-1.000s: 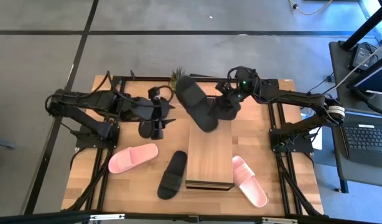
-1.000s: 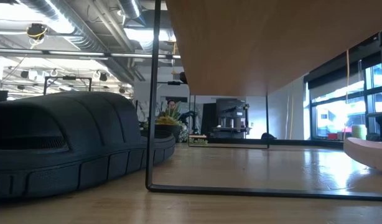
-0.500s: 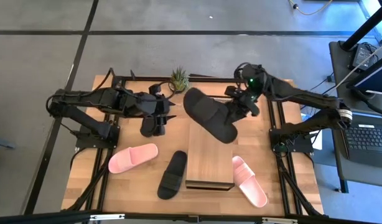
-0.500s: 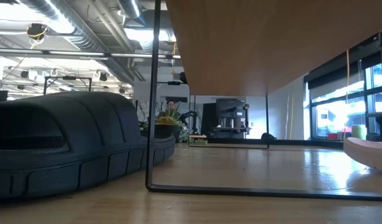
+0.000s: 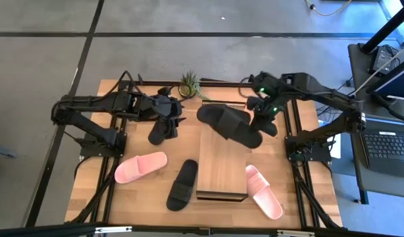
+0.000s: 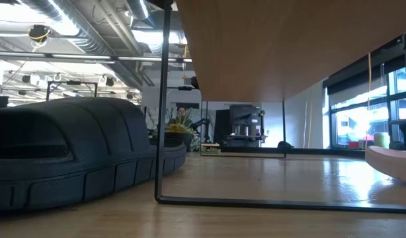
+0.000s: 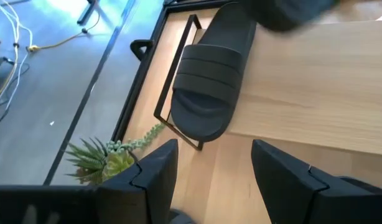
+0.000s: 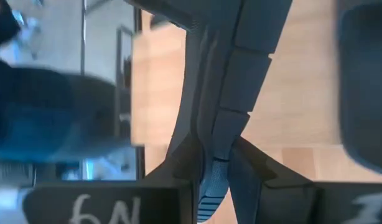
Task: Pick and place slides into the shelf
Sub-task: Put the black slipper on the shelf
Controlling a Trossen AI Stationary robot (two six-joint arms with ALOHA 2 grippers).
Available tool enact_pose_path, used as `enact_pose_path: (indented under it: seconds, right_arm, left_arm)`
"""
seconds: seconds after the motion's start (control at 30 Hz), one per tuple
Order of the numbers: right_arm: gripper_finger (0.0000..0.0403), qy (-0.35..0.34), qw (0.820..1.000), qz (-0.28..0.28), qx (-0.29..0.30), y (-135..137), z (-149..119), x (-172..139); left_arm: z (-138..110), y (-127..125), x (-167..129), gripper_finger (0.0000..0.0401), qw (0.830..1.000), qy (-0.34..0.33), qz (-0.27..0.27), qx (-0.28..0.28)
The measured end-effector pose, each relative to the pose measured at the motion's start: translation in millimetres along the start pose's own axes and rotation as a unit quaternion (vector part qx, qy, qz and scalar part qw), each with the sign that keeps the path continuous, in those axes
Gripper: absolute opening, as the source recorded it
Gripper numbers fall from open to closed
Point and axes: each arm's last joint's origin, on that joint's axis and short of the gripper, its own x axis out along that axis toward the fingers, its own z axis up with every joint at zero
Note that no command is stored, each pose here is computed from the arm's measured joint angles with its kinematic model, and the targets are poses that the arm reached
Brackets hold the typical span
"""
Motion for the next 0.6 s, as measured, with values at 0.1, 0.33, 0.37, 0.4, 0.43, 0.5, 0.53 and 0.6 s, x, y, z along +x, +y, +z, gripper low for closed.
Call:
enact_pose_path:
  seconds: [0.1,0.33,0.37,0.4,0.43,0.5,0.53,0.6]
  right_arm:
    - [0.0058,0.068,0.997,0.004,-0.025,-4,0,17]
    - [0.0058,0.155,0.984,0.026,-0.079,-12,13,62]
    - [0.0058,0.162,0.983,0.028,-0.083,-14,15,68]
    - [0.0058,0.169,0.982,0.029,-0.083,-15,17,73]
    - [0.0058,0.175,0.981,0.028,-0.082,-18,19,78]
    - [0.0058,0.185,0.979,0.015,-0.080,-22,21,84]
    - [0.0058,0.191,0.978,0.002,-0.079,-25,22,87]
    - [0.0058,0.200,0.976,-0.009,-0.081,-28,23,91]
  left_arm:
    - [0,2,1,0.0195,1.000,0.000,-0.016,-0.004]
    - [1,2,2,0.0195,0.999,-0.001,-0.031,-0.017]
    - [1,2,2,0.0195,0.999,-0.001,-0.031,-0.020]
    - [0,2,2,0.0195,0.999,-0.001,-0.031,-0.020]
    - [0,2,2,0.0195,0.999,-0.001,-0.031,-0.020]
    - [0,2,2,0.0195,0.999,-0.001,-0.031,-0.021]
    - [0,2,2,0.0195,0.999,-0.001,-0.031,-0.021]
    - [0,2,2,0.0195,0.999,-0.001,-0.031,-0.024]
